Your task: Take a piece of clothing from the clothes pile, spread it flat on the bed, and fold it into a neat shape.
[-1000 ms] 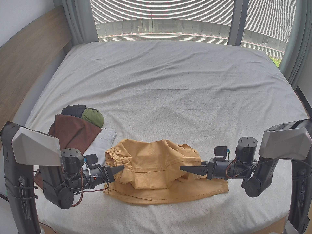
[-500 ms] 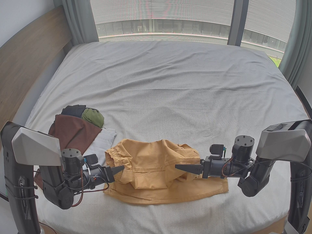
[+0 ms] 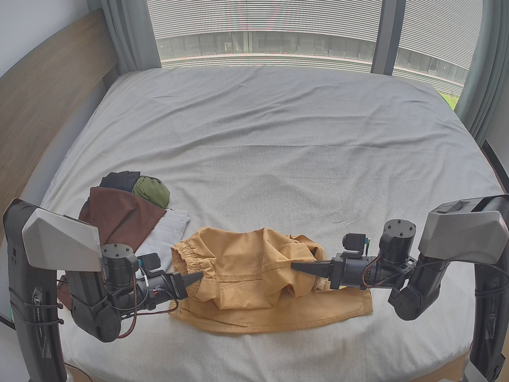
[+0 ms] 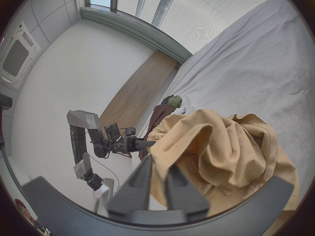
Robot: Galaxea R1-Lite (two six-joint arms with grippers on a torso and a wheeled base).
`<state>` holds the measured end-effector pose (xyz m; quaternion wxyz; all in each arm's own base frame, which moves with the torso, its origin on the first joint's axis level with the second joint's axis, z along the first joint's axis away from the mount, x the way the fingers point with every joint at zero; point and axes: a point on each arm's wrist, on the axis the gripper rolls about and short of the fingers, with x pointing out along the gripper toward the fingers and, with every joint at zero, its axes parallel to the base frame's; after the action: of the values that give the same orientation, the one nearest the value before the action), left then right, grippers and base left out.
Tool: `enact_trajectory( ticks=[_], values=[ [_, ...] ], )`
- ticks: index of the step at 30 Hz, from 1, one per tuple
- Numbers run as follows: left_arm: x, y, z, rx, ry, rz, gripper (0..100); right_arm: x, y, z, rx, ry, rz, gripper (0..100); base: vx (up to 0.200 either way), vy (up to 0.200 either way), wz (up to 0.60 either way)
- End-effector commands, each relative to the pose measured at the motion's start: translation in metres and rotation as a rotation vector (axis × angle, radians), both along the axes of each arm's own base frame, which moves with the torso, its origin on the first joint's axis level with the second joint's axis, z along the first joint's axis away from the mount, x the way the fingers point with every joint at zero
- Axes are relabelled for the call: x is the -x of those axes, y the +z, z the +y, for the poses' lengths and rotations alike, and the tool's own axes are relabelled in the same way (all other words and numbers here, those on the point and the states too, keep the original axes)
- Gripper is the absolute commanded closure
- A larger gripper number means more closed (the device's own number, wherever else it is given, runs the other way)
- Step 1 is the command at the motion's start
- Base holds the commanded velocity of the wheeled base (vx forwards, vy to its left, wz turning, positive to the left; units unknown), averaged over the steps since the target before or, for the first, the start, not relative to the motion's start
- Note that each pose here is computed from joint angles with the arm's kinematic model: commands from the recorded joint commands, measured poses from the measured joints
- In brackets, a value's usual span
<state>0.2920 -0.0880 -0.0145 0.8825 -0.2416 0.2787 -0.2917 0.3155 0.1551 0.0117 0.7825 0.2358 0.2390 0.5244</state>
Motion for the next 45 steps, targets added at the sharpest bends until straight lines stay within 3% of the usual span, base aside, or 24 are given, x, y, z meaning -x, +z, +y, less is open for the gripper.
enact_trajectory(
  ticks=[1, 12, 22, 28, 45],
  values=[
    [0.0, -0.001, 0.0, 0.0, 0.0, 0.0, 100, 0.0, 0.003, 0.0, -0.004, 0.001, -0.008, 100, 0.0, 0.0, 0.0],
    [-0.001, 0.003, 0.001, 0.004, 0.003, -0.013, 100, 0.001, 0.016, 0.0, -0.02, -0.003, -0.035, 100, 0.0, 0.0, 0.0],
    [-0.001, 0.042, 0.006, 0.049, 0.027, -0.122, 100, 0.01, 0.05, -0.005, -0.063, -0.008, -0.082, 100, 0.0, 0.0, 0.0],
    [-0.002, 0.06, 0.017, 0.091, 0.071, -0.156, 100, 0.008, 0.053, -0.01, -0.067, -0.027, -0.088, 100, 0.0, 0.0, 0.0],
    [-0.007, 0.07, 0.018, 0.102, 0.077, -0.2, 100, 0.005, 0.069, -0.027, -0.081, -0.078, -0.133, 100, 0.0, 0.0, 0.0]
  ],
)
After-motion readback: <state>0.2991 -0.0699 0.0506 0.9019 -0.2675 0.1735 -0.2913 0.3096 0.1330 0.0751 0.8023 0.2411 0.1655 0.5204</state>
